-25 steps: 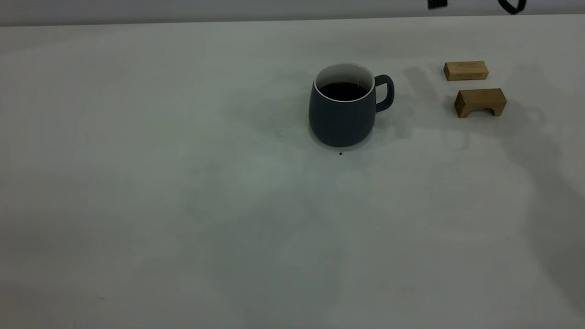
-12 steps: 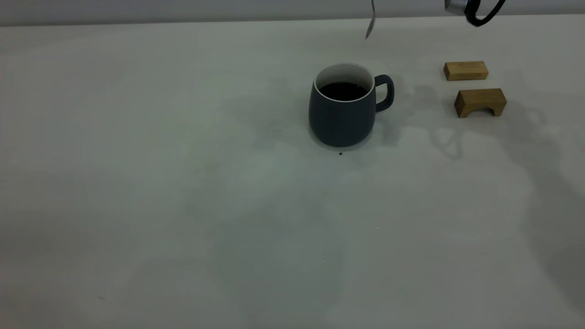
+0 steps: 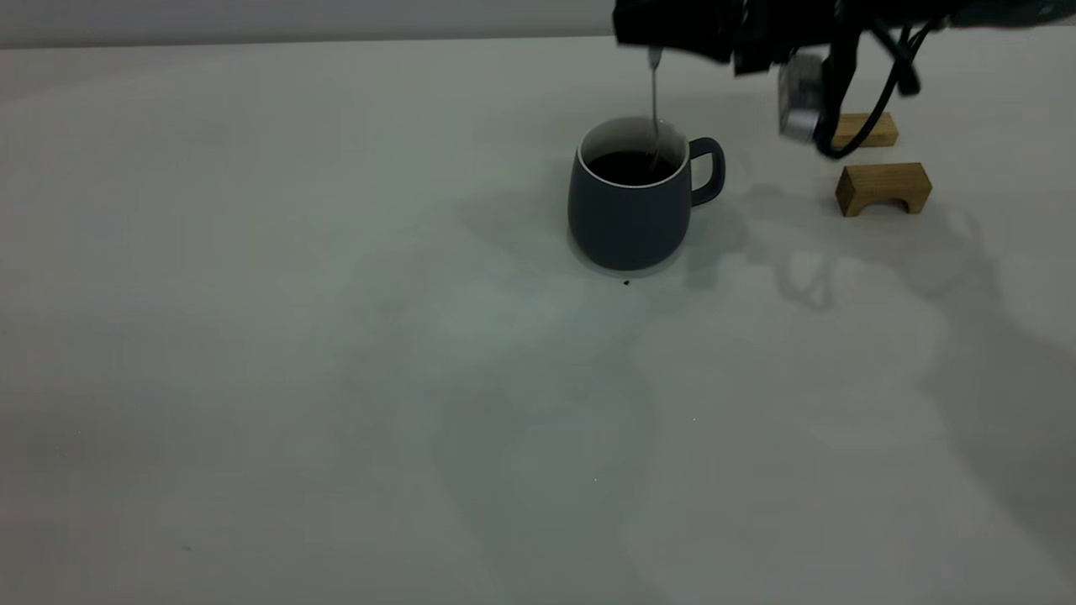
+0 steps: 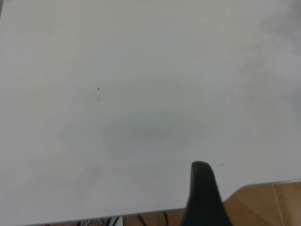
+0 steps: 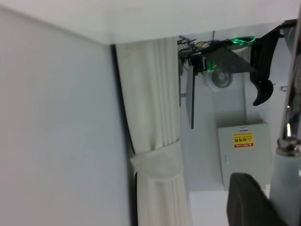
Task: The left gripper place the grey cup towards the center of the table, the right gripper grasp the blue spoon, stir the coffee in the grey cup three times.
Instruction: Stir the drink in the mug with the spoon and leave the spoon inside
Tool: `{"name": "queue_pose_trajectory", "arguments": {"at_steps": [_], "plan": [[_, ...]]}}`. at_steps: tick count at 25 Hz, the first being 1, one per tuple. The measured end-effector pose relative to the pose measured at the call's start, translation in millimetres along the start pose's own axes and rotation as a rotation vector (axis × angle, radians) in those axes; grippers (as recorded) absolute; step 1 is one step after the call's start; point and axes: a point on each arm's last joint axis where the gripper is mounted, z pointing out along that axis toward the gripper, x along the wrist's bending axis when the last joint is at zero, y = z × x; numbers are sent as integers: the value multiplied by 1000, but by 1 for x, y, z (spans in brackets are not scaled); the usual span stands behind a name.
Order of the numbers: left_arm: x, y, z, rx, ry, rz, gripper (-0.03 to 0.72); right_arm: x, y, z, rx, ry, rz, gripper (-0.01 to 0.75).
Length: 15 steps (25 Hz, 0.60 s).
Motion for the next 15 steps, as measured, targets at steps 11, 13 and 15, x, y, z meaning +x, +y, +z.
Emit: {"name": "queue_pose_trajectory", "arguments": {"at_steps": [11, 13, 15], "plan": [[0, 0, 0, 0, 0, 0, 585, 8, 6, 37, 0, 38, -42, 118], [0, 0, 0, 0, 0, 0, 585, 13, 11, 35, -43, 77, -53, 118], [0, 0, 0, 0, 0, 0, 585, 16, 15, 30, -74, 96, -64, 118]]}}
